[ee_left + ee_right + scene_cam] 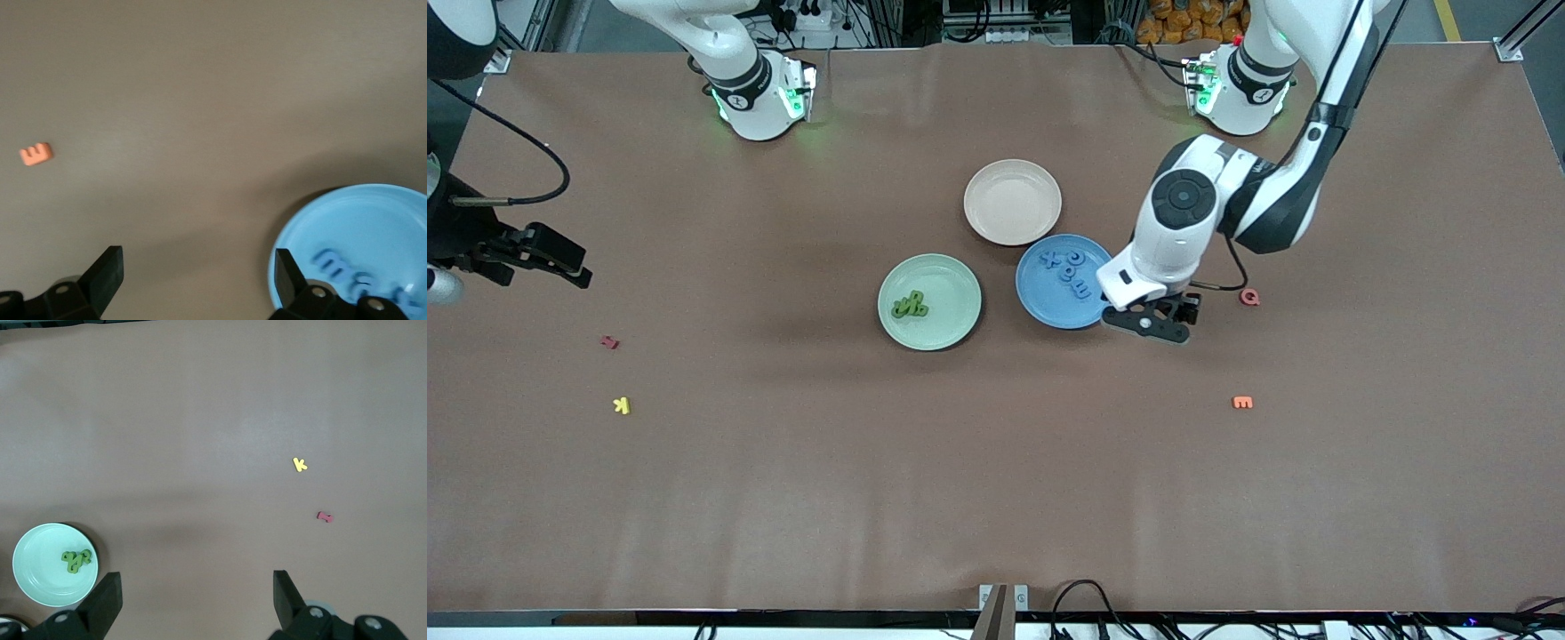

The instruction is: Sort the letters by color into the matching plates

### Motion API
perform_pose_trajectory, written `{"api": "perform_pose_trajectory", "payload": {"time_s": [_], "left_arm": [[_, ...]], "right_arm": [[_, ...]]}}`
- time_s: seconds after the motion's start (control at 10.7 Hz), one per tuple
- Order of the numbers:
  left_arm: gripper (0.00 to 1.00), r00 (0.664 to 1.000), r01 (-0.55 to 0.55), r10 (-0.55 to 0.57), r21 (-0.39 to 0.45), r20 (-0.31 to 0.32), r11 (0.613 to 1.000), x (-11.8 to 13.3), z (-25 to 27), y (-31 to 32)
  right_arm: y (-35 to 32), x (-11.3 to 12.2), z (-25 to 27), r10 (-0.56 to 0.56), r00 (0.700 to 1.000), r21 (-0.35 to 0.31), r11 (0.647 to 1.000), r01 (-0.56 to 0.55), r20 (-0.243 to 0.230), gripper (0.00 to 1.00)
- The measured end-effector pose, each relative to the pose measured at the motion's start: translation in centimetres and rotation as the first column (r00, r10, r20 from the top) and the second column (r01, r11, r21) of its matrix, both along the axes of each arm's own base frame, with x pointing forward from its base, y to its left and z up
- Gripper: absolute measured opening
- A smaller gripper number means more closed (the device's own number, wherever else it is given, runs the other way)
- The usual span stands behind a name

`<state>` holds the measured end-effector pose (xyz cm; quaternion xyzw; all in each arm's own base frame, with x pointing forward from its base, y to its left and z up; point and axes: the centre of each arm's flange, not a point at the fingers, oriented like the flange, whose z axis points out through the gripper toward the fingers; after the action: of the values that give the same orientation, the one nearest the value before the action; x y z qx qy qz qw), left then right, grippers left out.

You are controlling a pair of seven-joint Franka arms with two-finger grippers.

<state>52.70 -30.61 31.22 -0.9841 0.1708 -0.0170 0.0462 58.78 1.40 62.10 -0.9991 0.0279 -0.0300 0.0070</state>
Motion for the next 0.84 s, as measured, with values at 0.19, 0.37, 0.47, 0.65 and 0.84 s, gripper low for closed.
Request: {"api": "perform_pose_trajectory", "payload": {"time_s": [0.19, 0.37, 0.47, 0.65, 0.84], "left_arm": [[1.0, 1.0, -0.006, 0.006, 0.012, 0.009, 1.0, 1.4, 0.3, 2.4], [1.0, 0.999, -0.03, 0.03, 0.019, 0.019, 0.999, 2.5, 0.7, 4.2], [1.0, 0.999, -0.045, 0.045, 0.021, 0.026, 0.999, 3.0, 1.0, 5.0], [1.0, 0.992, -0.122, 0.122, -0.009, 0.026, 0.993, 4.1, 1.7, 7.5], [1.0, 0.986, -0.162, 0.162, -0.023, 0.032, 0.987, 5.2, 2.7, 10.5]], "right_arm": [[0.0, 0.0, 0.0, 0.001, 1.0, 0.0, 1.0, -0.001, 0.0, 1.0], [0.1, 0.0, 0.0, 0.001, 1.0, 0.0, 1.0, -0.001, 0.0, 1.0], [0.1, 0.0, 0.0, 0.001, 1.0, 0.0, 1.0, -0.001, 0.0, 1.0], [0.1, 0.0, 0.0, 0.001, 1.0, 0.0, 1.0, -0.001, 0.0, 1.0], [0.1, 0.0, 0.0, 0.001, 1.0, 0.0, 1.0, -0.001, 0.0, 1.0]]}}
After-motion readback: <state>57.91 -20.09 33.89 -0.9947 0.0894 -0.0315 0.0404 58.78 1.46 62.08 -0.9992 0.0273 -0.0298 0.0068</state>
